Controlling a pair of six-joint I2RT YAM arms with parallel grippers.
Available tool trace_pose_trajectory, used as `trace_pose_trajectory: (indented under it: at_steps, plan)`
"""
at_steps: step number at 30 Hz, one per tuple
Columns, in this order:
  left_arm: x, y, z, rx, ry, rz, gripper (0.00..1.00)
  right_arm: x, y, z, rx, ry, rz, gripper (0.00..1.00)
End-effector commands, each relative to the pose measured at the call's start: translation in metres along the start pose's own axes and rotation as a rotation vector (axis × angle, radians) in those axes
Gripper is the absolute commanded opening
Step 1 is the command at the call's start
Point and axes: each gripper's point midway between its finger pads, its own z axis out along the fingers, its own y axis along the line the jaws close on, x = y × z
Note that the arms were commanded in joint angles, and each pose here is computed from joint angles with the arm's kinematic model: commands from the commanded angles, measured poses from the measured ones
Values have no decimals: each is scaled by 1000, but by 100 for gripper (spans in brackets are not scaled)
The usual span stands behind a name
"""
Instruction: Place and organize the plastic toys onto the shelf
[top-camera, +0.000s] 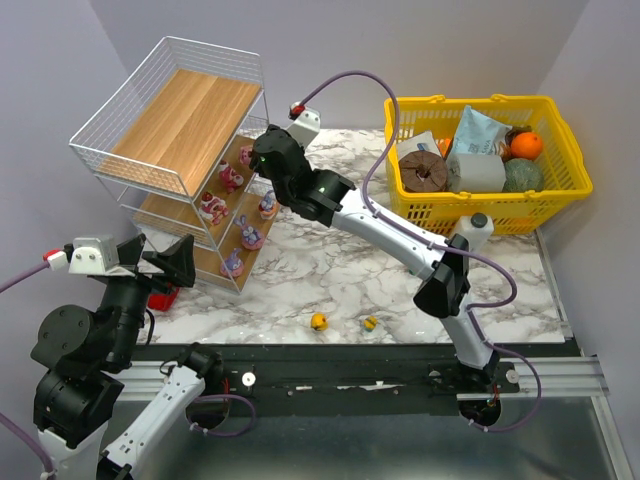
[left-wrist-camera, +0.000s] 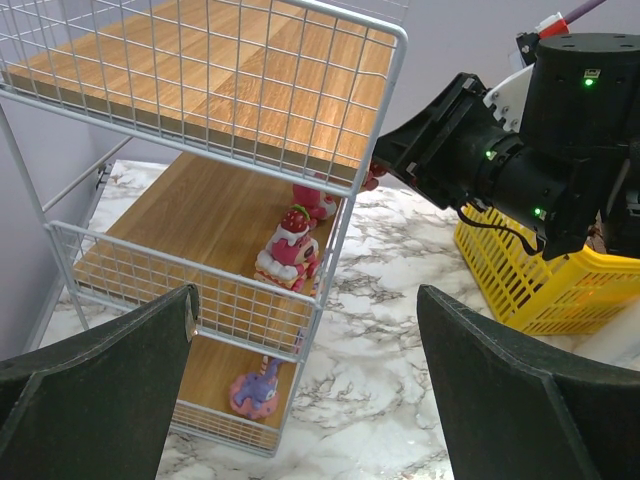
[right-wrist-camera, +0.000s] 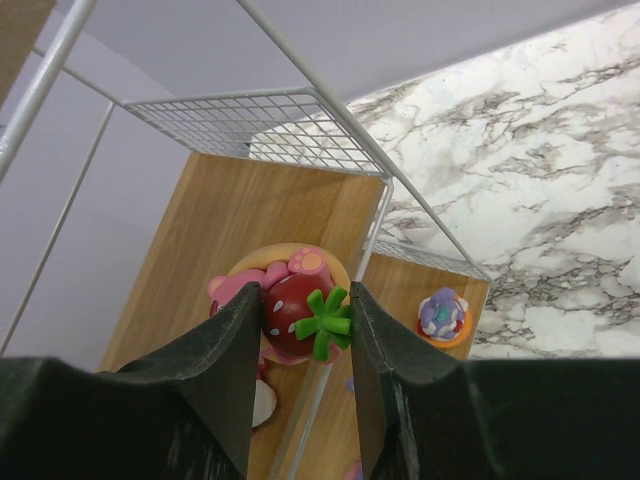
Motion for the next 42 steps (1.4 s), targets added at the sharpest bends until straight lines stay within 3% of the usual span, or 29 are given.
trace_pose_trajectory:
  at_steps: [1, 21, 42]
  plan:
    - [-1, 2, 0, -10, -13, -3, 99, -25, 13, 3, -12, -95, 60, 1]
    - [1, 3, 2, -19, -7, -1, 99, -8, 5, 19, 0, -56, -8, 1]
    - [-2, 4, 0, -21, -15, 0, 99, -5, 7, 28, -27, -37, -61, 24]
